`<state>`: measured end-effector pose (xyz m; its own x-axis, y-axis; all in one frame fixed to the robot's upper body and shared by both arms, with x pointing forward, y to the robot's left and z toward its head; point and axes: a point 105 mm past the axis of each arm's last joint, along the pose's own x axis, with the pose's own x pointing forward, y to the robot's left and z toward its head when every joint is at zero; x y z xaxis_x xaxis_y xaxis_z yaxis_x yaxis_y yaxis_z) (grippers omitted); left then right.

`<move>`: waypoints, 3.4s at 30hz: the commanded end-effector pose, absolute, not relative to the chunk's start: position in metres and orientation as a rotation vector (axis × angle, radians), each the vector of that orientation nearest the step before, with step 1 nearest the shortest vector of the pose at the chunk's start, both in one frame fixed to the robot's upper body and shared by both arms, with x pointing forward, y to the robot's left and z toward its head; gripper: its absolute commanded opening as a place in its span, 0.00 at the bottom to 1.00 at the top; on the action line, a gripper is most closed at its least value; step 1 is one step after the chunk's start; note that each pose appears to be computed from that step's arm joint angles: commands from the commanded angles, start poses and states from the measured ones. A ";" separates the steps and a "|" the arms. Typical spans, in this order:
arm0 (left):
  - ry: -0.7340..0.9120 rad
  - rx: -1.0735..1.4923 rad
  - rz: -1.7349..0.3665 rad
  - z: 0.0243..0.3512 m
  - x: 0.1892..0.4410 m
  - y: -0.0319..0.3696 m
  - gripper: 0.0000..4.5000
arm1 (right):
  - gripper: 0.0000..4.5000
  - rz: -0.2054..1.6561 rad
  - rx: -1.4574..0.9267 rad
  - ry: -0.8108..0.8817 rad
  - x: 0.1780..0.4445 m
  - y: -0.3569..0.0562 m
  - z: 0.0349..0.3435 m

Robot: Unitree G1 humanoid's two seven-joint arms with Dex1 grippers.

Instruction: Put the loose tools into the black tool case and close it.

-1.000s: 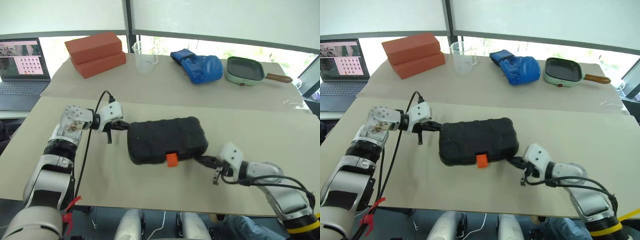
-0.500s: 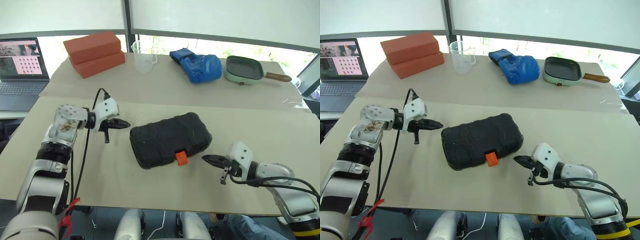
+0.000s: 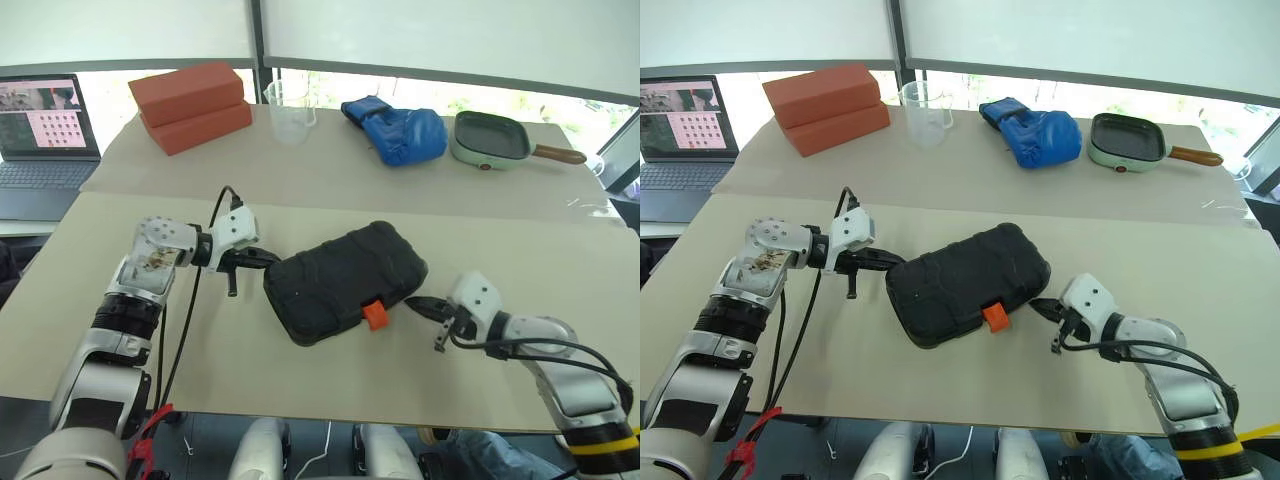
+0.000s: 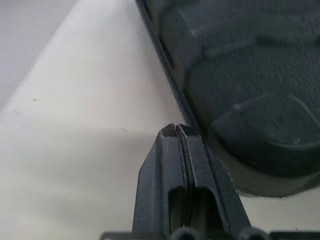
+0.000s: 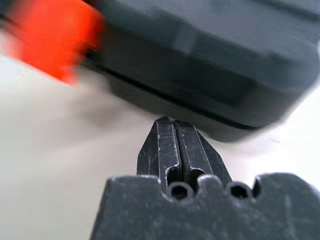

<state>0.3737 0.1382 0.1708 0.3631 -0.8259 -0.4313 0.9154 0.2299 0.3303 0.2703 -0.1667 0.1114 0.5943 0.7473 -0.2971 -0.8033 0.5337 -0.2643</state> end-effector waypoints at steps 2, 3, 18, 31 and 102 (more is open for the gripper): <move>0.041 0.502 -1.271 0.223 0.365 0.113 0.01 | 0.00 0.990 -0.332 0.078 0.259 -0.154 0.140; 0.040 0.497 -1.285 0.225 0.363 0.111 0.01 | 0.00 0.997 -0.329 0.078 0.258 -0.152 0.141; 0.161 0.840 -1.520 0.132 0.326 0.054 0.01 | 0.00 1.123 -0.405 0.100 0.252 -0.113 0.121; 0.142 0.816 -1.509 0.137 0.327 0.050 0.01 | 0.00 1.041 -0.408 0.149 0.265 -0.118 0.099; 0.118 0.810 -1.502 0.135 0.330 0.044 0.01 | 0.00 0.987 -0.189 0.294 0.221 -0.131 0.085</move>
